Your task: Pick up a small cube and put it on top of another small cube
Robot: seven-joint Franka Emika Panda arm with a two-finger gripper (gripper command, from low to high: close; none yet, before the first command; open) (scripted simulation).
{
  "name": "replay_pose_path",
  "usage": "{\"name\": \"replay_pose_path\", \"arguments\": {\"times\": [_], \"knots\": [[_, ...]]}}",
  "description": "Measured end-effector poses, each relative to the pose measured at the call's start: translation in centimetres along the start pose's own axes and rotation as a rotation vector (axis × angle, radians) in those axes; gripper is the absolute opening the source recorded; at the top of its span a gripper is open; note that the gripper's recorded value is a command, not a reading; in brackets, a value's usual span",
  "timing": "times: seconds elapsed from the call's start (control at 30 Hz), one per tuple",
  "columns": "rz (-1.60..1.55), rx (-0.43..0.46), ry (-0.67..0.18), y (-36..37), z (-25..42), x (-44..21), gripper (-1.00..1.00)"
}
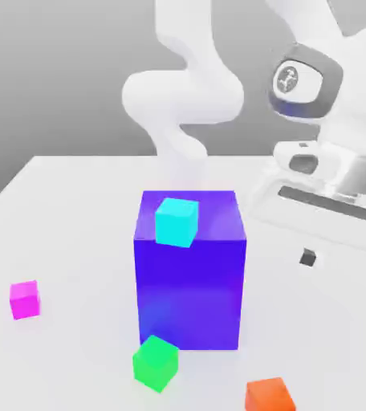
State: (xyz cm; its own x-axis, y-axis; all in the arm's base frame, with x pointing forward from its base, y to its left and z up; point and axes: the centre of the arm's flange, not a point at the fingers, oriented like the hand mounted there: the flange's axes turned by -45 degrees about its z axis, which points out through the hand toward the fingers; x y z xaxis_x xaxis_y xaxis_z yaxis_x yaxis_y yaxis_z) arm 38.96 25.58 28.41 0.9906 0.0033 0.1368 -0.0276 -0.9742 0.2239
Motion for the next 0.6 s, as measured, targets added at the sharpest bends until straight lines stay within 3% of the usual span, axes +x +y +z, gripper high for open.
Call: {"name": "replay_pose_path", "arguments": {"times": [0.17, 0.3, 0.4, 0.57, 0.6], "knots": [[-0.08, 0.127, 0.019, -8.8, 0.7, -4.9, -1.0], [-0.108, 0.248, -0.028, -13.6, 1.0, -9.5, -1.0], [-0.067, 0.237, -0.116, -12.5, 5.3, -10.7, -1.0], [-0.06, 0.235, -0.131, -13.3, 10.3, -11.5, -1.0], [-0.061, 0.233, -0.131, -13.4, 11.0, -11.7, 1.0]]}}
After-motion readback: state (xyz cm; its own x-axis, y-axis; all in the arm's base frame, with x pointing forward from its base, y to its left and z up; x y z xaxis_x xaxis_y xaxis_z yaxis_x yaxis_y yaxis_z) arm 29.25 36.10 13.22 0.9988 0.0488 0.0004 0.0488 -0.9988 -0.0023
